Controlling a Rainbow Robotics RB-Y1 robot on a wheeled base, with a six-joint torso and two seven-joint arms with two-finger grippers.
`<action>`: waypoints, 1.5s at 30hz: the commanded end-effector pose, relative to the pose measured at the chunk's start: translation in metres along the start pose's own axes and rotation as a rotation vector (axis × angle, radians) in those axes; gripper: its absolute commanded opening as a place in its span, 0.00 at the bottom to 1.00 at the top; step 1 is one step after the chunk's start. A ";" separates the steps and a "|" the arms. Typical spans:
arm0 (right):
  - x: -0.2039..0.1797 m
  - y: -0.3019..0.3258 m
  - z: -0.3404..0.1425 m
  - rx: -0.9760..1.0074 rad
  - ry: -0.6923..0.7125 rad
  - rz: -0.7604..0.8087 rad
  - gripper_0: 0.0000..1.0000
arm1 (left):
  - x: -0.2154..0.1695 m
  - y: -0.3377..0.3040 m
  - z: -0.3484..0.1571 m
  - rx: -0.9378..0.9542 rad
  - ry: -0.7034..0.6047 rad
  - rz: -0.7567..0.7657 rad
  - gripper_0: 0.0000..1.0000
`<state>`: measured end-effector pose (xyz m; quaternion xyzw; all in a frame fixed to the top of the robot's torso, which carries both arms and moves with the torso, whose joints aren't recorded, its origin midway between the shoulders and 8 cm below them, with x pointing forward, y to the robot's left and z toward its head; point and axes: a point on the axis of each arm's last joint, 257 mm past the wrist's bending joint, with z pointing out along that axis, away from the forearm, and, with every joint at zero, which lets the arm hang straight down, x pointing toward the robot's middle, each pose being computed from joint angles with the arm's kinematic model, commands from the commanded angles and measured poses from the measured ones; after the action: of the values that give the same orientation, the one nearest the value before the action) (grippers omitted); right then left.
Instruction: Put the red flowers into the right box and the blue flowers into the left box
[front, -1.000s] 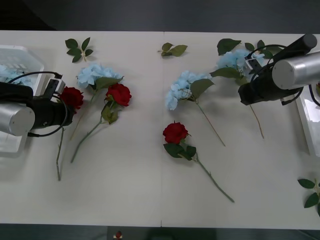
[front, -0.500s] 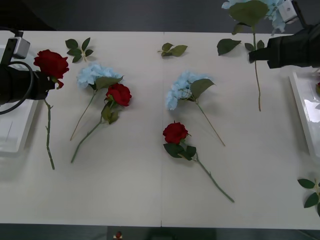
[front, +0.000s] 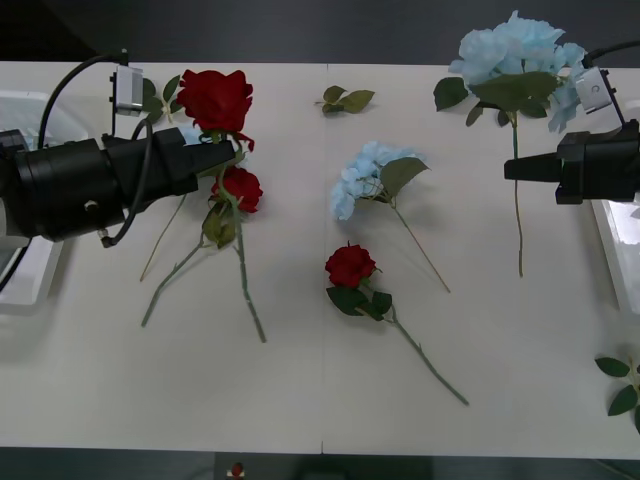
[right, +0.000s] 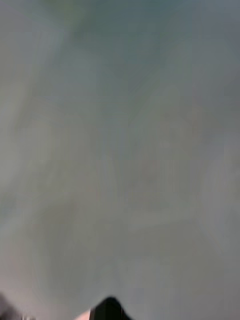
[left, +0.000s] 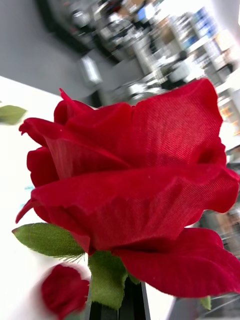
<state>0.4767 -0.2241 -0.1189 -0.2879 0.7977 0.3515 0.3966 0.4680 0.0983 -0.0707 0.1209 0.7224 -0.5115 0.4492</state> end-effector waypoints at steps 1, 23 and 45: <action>0.012 -0.030 -0.011 0.080 0.047 0.006 0.00 | -0.022 -0.048 0.023 0.127 -0.081 0.106 0.00; 0.111 -0.149 0.010 0.386 0.206 0.083 0.12 | -0.032 -0.091 0.089 0.189 -0.221 0.109 0.00; 0.021 -0.024 -0.010 -0.037 0.079 -0.091 0.98 | 0.000 -0.102 0.121 0.231 -0.181 0.016 0.00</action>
<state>0.4779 -0.2492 -0.1738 -0.3349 0.8166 0.3213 0.3432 0.4668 -0.0448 -0.0388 0.1270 0.6291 -0.5908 0.4889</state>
